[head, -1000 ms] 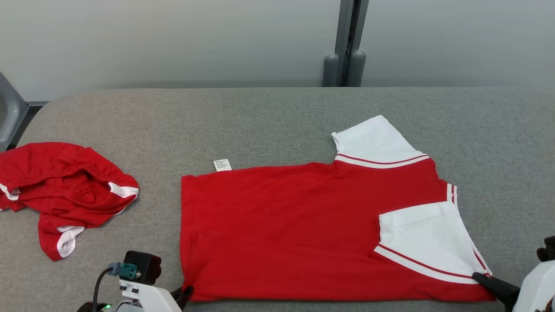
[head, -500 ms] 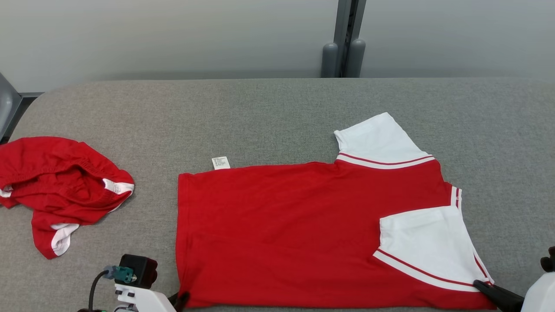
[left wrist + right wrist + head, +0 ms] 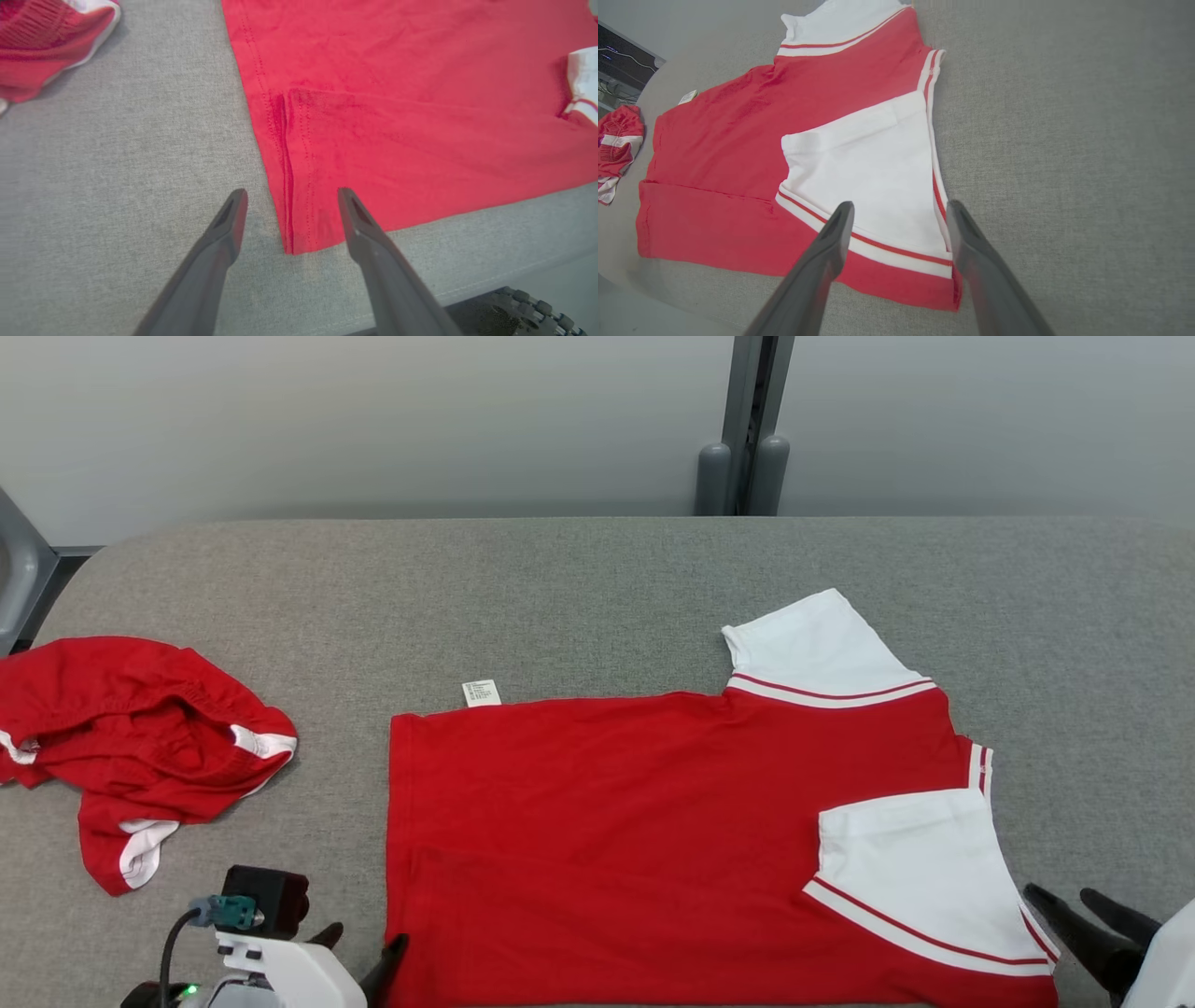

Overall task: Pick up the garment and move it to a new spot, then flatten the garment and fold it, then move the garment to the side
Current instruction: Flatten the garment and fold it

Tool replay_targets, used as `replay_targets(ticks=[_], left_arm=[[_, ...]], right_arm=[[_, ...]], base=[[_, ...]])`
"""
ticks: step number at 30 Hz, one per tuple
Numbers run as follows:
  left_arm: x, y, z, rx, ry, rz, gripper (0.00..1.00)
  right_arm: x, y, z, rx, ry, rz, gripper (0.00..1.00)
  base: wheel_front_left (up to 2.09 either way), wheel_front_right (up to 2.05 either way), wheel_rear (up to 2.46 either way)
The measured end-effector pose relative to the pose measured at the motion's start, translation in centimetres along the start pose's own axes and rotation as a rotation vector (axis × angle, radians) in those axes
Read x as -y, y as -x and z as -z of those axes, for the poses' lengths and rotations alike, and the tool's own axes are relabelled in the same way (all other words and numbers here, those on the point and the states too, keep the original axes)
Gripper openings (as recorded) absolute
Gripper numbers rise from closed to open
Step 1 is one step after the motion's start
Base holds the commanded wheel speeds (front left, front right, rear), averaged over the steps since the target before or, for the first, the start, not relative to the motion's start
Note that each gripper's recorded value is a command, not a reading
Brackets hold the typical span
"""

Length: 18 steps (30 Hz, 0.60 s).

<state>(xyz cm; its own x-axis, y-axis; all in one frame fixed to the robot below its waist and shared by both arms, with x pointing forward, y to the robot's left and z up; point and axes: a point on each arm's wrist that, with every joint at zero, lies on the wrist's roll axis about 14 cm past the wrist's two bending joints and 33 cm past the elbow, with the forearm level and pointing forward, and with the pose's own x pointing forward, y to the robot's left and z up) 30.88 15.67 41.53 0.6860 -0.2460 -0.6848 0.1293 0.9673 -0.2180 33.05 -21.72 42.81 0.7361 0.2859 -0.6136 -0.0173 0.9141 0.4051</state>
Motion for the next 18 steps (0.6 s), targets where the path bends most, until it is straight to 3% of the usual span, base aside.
replay_targets(ticks=[10, 18], left_arm=[[-0.8, -1.7, -7.8, 0.282, -0.059, -0.053, 1.00], [-1.1, -4.9, -9.3, 0.289, -0.107, -0.060, 1.00]], right_arm=[[-3.2, -1.4, -7.0, 0.195, 0.114, -0.035, 1.00], [-4.7, -4.8, -11.3, 0.242, 0.179, -0.068, 1.00]], base=[[0.00, 0.00, 0.00], [0.00, 0.00, 0.00]])
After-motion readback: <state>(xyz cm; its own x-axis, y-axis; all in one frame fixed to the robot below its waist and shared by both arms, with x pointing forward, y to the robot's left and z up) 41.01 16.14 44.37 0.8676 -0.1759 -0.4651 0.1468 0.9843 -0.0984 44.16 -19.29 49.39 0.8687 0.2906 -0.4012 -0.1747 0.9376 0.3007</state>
